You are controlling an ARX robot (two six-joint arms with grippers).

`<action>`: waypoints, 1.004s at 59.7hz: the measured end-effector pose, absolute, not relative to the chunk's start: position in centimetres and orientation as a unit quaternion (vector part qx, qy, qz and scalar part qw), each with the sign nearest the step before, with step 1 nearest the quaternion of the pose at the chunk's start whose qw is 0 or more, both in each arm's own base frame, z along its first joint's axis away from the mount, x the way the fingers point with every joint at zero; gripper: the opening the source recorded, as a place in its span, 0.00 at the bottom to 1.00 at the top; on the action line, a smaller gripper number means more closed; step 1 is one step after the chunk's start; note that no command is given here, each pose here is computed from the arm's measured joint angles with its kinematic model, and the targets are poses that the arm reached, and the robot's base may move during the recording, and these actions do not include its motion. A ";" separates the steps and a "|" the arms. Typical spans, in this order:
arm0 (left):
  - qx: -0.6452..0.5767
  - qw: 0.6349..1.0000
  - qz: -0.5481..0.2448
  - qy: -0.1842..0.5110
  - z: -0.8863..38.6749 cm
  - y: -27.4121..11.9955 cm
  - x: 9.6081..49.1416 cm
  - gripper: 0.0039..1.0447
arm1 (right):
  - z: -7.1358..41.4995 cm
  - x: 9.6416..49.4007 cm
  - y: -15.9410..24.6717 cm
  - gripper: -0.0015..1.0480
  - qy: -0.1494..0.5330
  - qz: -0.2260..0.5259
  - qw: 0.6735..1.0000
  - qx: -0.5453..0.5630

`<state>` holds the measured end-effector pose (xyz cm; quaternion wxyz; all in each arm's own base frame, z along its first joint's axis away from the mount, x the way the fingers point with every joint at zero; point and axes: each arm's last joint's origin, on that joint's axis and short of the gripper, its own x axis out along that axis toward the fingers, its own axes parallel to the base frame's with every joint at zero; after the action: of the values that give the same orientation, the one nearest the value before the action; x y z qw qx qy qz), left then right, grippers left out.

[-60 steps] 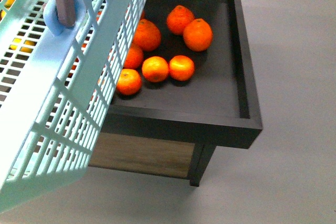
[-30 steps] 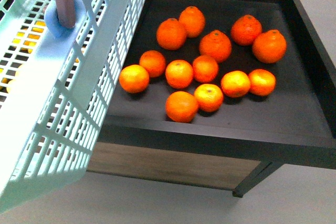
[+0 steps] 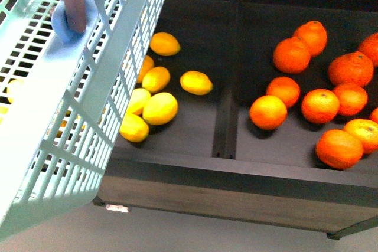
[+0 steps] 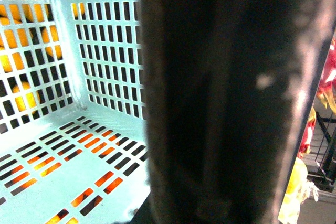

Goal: Pick lemon and mango into basket

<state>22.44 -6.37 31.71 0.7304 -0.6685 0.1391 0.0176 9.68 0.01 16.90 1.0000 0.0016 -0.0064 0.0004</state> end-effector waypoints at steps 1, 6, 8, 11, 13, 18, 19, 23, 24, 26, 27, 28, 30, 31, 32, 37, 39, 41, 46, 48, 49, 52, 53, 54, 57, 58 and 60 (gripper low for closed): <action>-0.669 0.730 0.018 0.139 31.7 -6.4 22.4 0.04 | 16.9 9.7 0.0 0.92 -0.007 0.000 1.000 0.002; -0.669 0.730 0.018 0.139 31.7 -6.4 22.4 0.04 | 16.9 9.7 0.0 0.92 -0.007 -0.001 1.000 0.002; -0.669 0.730 0.018 0.139 31.7 -6.4 22.4 0.04 | 16.9 9.7 0.0 0.92 -0.007 0.000 1.000 0.001; -0.669 0.730 0.018 0.139 31.7 -6.4 22.4 0.04 | 16.9 9.7 0.0 0.92 -0.007 -0.001 1.000 0.001; -0.669 0.730 0.018 0.139 31.7 -6.4 22.4 0.04 | 16.9 9.7 0.0 0.92 -0.007 0.000 1.000 0.002; -0.668 0.731 0.018 0.139 31.7 -6.4 22.4 0.04 | 16.9 9.7 0.0 0.92 -0.007 0.000 1.000 0.002; -0.668 0.731 0.018 0.139 31.7 -6.4 22.4 0.04 | 16.9 9.7 0.0 0.92 -0.007 0.000 1.000 0.001; -0.669 0.730 0.017 0.139 31.7 -6.4 22.4 0.04 | 16.9 9.7 0.0 0.92 -0.006 0.000 1.000 0.002; -0.669 0.730 0.018 0.139 31.7 -6.4 22.4 0.04 | 16.9 9.7 0.0 0.92 -0.007 0.001 1.000 0.002; -0.668 0.730 0.018 0.139 31.7 -6.4 22.4 0.04 | 16.9 9.7 0.0 0.92 -0.007 -0.001 1.000 0.001; -0.668 0.730 0.018 0.139 31.7 -6.4 22.4 0.04 | 16.9 9.7 0.0 0.92 -0.007 0.000 1.000 0.002; -0.669 0.730 0.018 0.139 31.7 -6.4 22.4 0.04 | 16.9 9.7 0.0 0.92 -0.006 0.001 1.000 0.002; -0.669 0.730 0.018 0.139 31.7 -6.4 22.4 0.04 | 16.9 9.7 0.0 0.92 -0.006 0.000 1.000 0.002; -0.669 0.730 0.018 0.139 31.7 -6.4 22.4 0.04 | 16.9 9.7 0.0 0.92 -0.007 0.000 1.000 0.002; -0.669 0.730 0.017 0.139 31.7 -6.4 22.4 0.04 | 16.9 9.7 0.0 0.92 -0.007 0.000 1.000 0.002; -0.669 0.730 0.018 0.140 31.7 -6.4 22.4 0.04 | 16.9 9.7 0.0 0.92 -0.007 0.000 1.000 0.002; -0.669 0.730 0.017 0.139 31.7 -6.4 22.4 0.04 | 16.9 9.7 0.0 0.92 -0.006 0.000 1.000 0.002; -0.669 0.730 0.017 0.139 31.7 -6.4 22.4 0.04 | 16.9 9.7 0.0 0.92 -0.006 0.000 1.000 0.001; -0.669 0.730 0.018 0.140 31.7 -6.4 22.4 0.04 | 16.9 9.7 0.0 0.92 -0.007 0.000 1.000 0.002; -0.669 0.730 0.018 0.139 31.7 -6.4 22.4 0.04 | 16.9 9.7 0.0 0.92 -0.006 0.001 1.000 0.002; -0.669 0.730 0.018 0.139 31.7 -6.4 22.4 0.04 | 16.9 9.7 0.0 0.92 -0.006 0.001 1.000 0.001; -0.668 0.730 0.018 0.140 31.7 -6.4 22.4 0.04 | 16.9 9.7 0.0 0.92 -0.007 0.000 1.000 0.002; -0.669 0.730 0.017 0.140 31.7 -6.4 22.4 0.04 | 16.9 9.7 0.0 0.92 -0.007 0.001 1.000 0.002; -0.669 0.730 0.017 0.140 31.7 -6.4 22.4 0.04 | 16.9 9.7 0.0 0.92 -0.007 0.000 1.000 0.002; -0.669 0.730 0.017 0.140 31.7 -6.4 22.4 0.04 | 16.9 9.7 0.0 0.92 -0.006 0.000 1.000 0.002; -0.669 0.730 0.017 0.140 31.7 -6.4 22.4 0.04 | 16.9 9.7 0.0 0.92 -0.006 0.000 1.000 0.002; -0.669 0.730 0.017 0.140 31.7 -6.4 22.4 0.04 | 16.9 9.7 0.0 0.92 -0.007 0.000 1.000 0.002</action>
<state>22.45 -6.38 31.70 0.7302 -0.6685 0.1402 0.0168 9.68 0.01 16.92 1.0000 0.0016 -0.0068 0.0002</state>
